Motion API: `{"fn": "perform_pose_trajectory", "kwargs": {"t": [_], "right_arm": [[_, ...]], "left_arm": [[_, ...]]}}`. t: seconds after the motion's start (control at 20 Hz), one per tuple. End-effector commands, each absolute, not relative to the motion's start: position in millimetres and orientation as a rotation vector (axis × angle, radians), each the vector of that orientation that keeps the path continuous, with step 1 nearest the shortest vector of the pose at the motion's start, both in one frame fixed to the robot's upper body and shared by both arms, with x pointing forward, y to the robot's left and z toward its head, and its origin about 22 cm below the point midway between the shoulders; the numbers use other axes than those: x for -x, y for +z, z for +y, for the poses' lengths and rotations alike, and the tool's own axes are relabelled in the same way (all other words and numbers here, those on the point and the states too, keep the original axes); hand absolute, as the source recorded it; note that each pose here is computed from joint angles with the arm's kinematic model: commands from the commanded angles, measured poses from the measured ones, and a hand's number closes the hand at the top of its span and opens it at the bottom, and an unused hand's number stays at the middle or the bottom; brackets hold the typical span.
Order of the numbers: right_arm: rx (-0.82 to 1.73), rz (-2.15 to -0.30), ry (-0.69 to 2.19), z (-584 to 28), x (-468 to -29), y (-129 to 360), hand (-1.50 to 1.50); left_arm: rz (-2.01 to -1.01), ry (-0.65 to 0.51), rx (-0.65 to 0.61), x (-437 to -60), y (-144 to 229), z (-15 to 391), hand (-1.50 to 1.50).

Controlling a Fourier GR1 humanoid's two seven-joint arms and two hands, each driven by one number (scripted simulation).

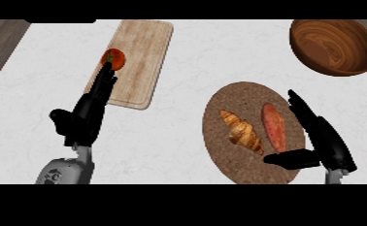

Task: Pick the sweet potato from the placemat and place it in the bowl

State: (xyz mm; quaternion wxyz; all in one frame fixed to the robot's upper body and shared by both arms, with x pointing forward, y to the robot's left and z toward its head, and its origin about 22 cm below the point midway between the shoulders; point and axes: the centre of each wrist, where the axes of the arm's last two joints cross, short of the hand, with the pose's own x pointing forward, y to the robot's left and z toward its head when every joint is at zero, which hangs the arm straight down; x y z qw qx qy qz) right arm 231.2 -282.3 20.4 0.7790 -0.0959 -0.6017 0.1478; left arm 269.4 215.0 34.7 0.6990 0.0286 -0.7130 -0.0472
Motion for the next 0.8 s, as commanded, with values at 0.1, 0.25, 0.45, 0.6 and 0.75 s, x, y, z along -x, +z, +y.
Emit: {"fn": "perform_pose_trajectory", "kwargs": {"t": [0.1,0.25,0.45,0.6,0.75], "right_arm": [[0.312,-1.248,0.371,-275,-239,12,-1.5],[0.381,-1.207,0.405,-287,-247,-2,-1.5],[0.378,-1.174,0.478,-285,-249,-10,-1.5],[0.312,-1.182,0.456,-276,-235,-21,-1.5],[0.291,-1.238,0.632,-271,-241,-30,1.5]], "left_arm": [[-1.588,-0.103,-0.058,-264,41,216,0.0],[-1.592,-0.119,-0.066,-271,25,226,0.0],[-1.579,-0.116,-0.049,-267,21,230,0.0],[-1.614,-0.106,-0.083,-260,16,221,0.0],[-1.601,-0.11,-0.043,-270,31,234,0.0]]}}
